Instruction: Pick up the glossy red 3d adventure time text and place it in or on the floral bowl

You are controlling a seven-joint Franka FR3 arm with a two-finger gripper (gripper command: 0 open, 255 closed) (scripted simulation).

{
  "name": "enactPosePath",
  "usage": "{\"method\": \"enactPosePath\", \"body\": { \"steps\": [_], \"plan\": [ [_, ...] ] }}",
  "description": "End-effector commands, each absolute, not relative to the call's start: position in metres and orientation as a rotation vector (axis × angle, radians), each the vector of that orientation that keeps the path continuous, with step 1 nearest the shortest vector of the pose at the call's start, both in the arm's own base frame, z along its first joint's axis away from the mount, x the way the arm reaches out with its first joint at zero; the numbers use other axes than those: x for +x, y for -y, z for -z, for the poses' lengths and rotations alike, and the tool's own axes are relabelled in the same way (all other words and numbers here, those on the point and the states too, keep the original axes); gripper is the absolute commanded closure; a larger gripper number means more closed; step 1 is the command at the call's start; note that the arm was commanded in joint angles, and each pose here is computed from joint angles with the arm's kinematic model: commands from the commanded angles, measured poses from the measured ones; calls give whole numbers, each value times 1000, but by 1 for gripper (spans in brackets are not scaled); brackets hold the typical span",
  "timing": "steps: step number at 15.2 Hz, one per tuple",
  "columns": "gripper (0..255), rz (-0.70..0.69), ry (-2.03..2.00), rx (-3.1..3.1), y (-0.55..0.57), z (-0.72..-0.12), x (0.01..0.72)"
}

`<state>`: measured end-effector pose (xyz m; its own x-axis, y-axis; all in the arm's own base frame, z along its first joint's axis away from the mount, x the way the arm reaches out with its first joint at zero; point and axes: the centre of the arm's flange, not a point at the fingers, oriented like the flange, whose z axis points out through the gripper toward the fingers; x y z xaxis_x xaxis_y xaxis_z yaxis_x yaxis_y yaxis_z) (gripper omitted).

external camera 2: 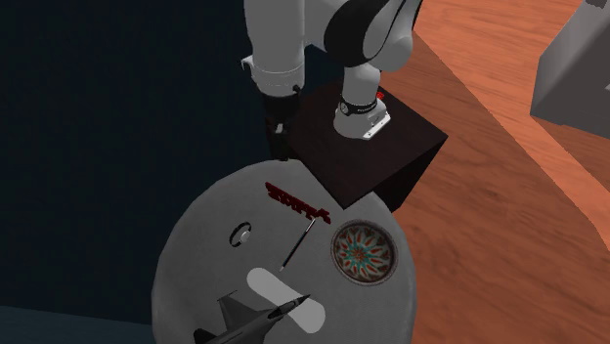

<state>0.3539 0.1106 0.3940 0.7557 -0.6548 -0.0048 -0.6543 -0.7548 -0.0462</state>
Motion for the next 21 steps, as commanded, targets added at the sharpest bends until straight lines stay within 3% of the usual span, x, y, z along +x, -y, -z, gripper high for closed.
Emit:
{"method": "enactPosePath", "body": {
  "steps": [1, 11, 21],
  "plan": [
    [0, 7, -1203, -2859, -120, -368, 354],
    [0, -58, -1727, -2611, -159, -247, 382],
    [0, -58, -1727, -2611, -160, -207, 381]
  ]
}}
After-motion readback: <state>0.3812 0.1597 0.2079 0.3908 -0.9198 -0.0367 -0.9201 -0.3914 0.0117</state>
